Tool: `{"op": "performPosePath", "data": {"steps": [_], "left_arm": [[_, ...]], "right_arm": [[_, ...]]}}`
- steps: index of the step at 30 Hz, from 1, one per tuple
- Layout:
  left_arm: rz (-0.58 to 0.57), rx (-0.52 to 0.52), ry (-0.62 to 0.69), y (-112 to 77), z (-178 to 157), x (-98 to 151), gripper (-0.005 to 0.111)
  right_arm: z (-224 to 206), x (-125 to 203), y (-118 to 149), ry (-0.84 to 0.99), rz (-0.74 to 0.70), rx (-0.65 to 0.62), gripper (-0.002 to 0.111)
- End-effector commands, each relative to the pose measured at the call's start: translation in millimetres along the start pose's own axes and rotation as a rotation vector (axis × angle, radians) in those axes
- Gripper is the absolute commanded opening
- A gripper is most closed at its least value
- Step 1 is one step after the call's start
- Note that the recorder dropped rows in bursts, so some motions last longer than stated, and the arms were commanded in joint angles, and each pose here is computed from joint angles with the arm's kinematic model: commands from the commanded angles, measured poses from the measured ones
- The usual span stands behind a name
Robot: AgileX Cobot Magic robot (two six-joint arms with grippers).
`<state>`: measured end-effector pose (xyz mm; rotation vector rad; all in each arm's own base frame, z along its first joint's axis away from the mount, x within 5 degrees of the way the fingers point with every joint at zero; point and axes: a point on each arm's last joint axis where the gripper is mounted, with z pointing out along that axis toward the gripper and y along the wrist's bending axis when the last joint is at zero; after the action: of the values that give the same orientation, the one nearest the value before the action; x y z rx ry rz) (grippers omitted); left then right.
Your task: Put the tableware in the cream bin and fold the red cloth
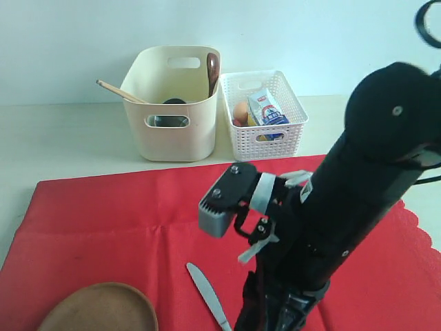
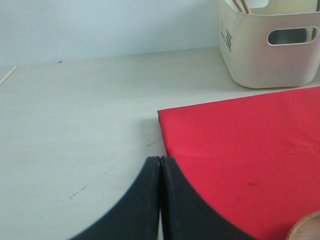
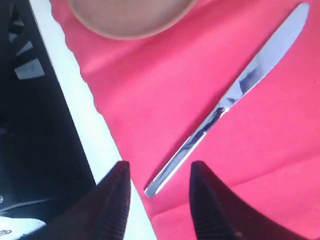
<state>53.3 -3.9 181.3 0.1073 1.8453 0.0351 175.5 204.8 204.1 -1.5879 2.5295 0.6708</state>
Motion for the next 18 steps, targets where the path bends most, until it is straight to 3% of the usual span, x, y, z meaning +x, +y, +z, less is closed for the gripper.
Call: {"op": "performPosePath", "data": {"steps": [1,7,18], "left_arm": [[0.005,0.001,-0.011,0.0,0,0,0.000],[0.005,0.001,-0.011,0.0,0,0,0.000],[0.005,0.001,-0.011,0.0,0,0,0.000]], "right_arm": [[29,-3,2,0.083,0.010,0.054,0.038],[74,-9,1,0.112,0.104,0.140,0.038],[89,-11,-13,0.079,0.263,0.228,0.038]]}}
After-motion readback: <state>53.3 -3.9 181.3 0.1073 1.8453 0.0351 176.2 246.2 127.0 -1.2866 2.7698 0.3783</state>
